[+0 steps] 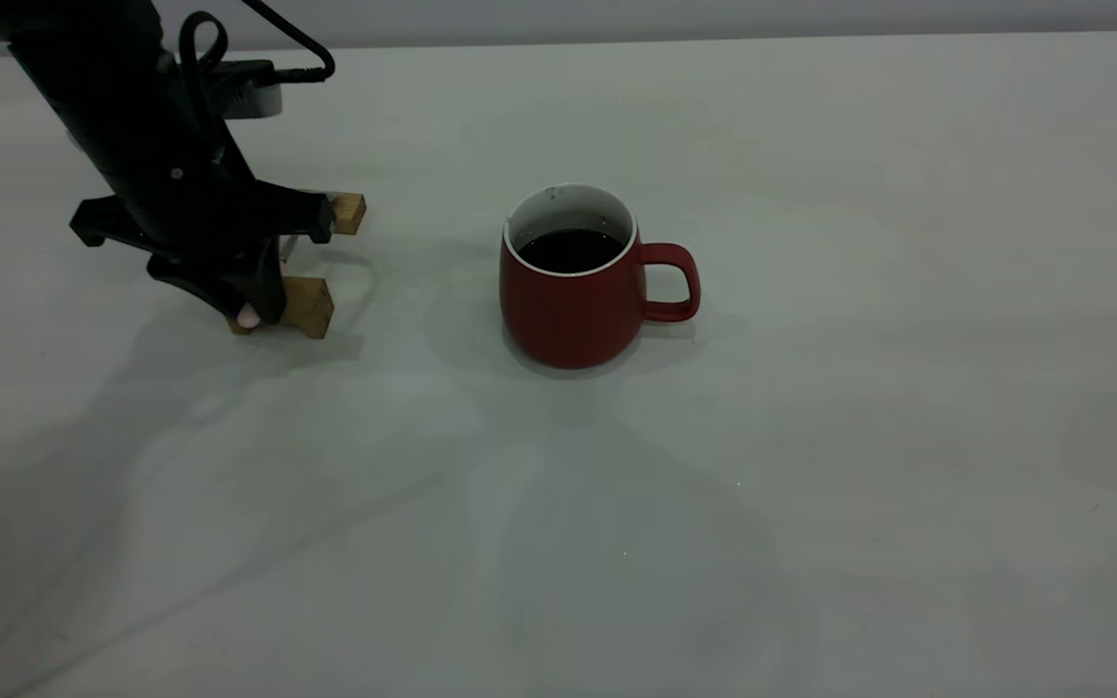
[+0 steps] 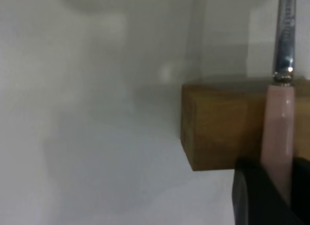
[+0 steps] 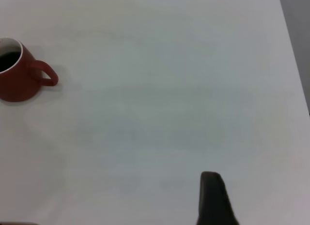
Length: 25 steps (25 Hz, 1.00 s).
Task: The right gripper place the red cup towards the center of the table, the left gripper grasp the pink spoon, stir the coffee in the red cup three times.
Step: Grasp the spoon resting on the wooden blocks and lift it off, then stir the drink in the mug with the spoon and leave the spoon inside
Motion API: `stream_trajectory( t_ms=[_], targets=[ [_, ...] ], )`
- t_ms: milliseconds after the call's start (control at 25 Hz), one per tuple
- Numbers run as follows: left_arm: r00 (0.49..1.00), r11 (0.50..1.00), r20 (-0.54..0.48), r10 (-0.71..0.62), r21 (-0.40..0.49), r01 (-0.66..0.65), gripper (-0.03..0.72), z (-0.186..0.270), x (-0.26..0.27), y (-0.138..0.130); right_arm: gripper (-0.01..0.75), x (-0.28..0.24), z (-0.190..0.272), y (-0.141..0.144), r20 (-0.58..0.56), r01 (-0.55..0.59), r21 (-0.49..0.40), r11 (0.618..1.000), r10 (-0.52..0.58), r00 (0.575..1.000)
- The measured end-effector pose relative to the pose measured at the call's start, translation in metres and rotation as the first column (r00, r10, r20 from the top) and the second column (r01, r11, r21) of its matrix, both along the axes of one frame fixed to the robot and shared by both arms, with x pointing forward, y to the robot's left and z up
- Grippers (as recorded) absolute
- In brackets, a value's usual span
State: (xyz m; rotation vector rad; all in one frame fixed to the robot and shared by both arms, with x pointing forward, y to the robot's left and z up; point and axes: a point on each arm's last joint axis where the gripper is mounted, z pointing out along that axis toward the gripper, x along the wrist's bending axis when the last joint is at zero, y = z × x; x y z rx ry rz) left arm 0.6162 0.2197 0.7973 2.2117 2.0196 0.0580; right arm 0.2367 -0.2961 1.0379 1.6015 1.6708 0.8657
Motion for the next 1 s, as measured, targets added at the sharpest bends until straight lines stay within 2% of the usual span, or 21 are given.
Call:
stream_trajectory(
  t_ms=[160,280,400,520,560,640,760,880,1000],
  targets=[
    [1.000,1.000,-0.012,0.003,-0.002,-0.003,0.177,0.006,0.001,0.000,0.511,0.000,0.000,0.000,0.000,0.000,0.000,1.000,0.000,1.000],
    [0.998,1.000,-0.058,0.021,-0.019,-0.022,0.177,0.036,0.008,-0.004,0.511,0.000,0.000,0.000,0.000,0.000,0.000,1.000,0.000,1.000],
    [0.982,0.985,-0.136,0.134,-0.088,-0.146,0.177,0.080,0.015,-0.013,0.511,0.000,0.000,0.000,0.000,0.000,0.000,1.000,0.000,1.000],
    [0.918,0.926,-0.280,0.280,-0.171,-0.335,0.177,0.117,0.017,-0.026,0.511,0.000,0.000,0.000,0.000,0.000,0.000,1.000,0.000,1.000],
    [0.872,0.889,-0.358,0.333,-0.190,-0.418,0.177,0.127,0.016,-0.031,0.511,0.000,0.000,0.000,0.000,0.000,0.000,1.000,0.000,1.000],
    [0.731,0.784,-0.532,0.427,-0.185,-0.592,0.177,0.142,0.012,-0.043,0.511,0.000,0.000,0.000,0.000,0.000,0.000,1.000,0.000,1.000],
    [0.494,0.569,-0.736,0.462,-0.181,-0.802,0.177,0.160,0.013,-0.062,0.511,0.000,0.000,0.000,0.000,0.000,0.000,1.000,0.000,1.000],
    [0.351,0.423,-0.846,0.403,-0.168,-0.890,0.177,0.172,0.015,-0.077,0.511,0.000,0.000,0.000,0.000,0.000,0.000,1.000,0.000,1.000],
    [0.267,0.361,-0.894,0.360,-0.130,-0.924,0.177,0.178,0.014,-0.090,0.511,0.000,0.000,0.000,0.000,0.000,0.000,1.000,0.000,1.000]
  ],
)
